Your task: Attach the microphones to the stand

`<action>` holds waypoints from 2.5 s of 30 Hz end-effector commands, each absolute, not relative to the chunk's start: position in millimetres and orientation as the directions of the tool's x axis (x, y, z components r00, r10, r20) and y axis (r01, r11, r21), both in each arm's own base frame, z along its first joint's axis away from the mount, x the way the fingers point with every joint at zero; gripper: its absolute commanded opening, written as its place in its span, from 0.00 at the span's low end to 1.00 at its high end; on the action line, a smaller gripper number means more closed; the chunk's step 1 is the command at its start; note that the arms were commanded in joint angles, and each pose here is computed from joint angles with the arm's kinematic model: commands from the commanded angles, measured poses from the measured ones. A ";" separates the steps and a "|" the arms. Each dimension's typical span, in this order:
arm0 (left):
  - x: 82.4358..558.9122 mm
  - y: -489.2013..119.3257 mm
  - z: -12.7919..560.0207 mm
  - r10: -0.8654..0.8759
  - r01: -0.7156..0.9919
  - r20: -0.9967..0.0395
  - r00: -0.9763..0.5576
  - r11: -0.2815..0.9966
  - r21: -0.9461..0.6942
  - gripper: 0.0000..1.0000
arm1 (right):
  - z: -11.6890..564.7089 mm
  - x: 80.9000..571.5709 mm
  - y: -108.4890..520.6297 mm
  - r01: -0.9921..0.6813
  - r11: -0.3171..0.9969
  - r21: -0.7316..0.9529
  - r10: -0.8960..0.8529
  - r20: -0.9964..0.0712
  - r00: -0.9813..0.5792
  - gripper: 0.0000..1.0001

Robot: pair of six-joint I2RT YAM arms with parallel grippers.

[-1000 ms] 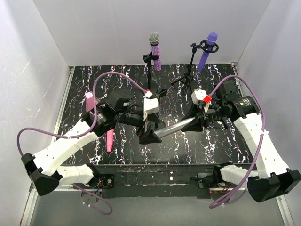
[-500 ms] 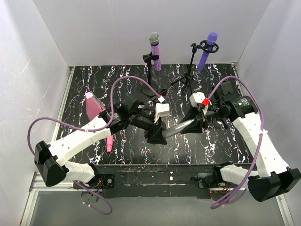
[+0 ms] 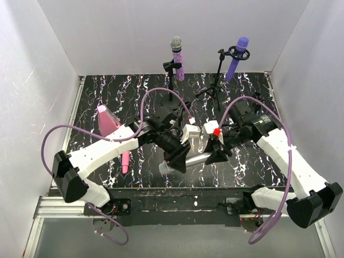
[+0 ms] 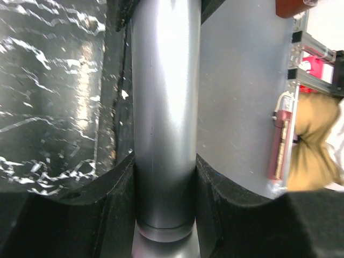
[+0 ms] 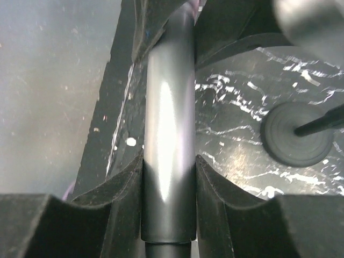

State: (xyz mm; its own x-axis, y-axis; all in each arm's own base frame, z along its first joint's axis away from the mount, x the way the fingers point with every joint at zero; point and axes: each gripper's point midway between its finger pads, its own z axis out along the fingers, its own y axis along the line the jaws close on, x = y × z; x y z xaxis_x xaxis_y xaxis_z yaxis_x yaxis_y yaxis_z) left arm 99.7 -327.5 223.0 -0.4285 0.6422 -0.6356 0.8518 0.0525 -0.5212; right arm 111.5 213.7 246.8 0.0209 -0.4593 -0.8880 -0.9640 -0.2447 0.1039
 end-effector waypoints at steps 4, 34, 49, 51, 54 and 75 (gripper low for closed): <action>85.1 -323.6 222.1 0.706 0.731 -0.454 -0.544 0.133 -0.670 0.00 | 193.0 100.0 204.2 -0.946 -0.298 0.127 -0.627 -0.773 0.094 0.32; 150.8 -269.3 365.4 0.242 0.905 -0.929 -0.281 0.390 -0.172 0.98 | 225.8 97.3 205.5 -0.957 -0.233 0.171 -0.450 -0.891 -0.050 0.01; 199.0 -215.1 361.6 0.083 0.732 -0.991 0.106 0.668 0.134 0.98 | 387.9 179.6 177.8 -0.999 -0.010 0.041 -0.043 -0.998 -0.041 0.01; 197.7 -226.9 354.8 0.081 0.763 -0.986 0.146 0.625 0.164 0.98 | 400.5 189.7 178.7 -0.999 -0.018 0.043 0.013 -0.999 -0.043 0.01; 201.6 -241.5 351.5 0.049 0.776 -0.974 0.223 0.596 0.207 0.98 | 407.4 203.7 179.9 -0.995 -0.038 0.093 0.040 -0.995 -0.095 0.01; 280.7 -287.3 338.3 -0.018 0.730 -0.962 0.272 0.655 0.194 0.98 | 376.5 269.0 196.3 -0.990 0.096 0.105 -0.011 -0.994 -0.107 0.01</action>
State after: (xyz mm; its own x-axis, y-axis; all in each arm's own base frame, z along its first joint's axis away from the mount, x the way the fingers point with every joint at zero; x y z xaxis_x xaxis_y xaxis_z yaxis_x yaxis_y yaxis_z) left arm 271.0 -289.6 309.9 0.2239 0.0803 -0.9713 0.7401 0.6345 0.2231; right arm 268.6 191.8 363.8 -0.1469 -0.0388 -0.9884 -0.9830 0.1168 0.1415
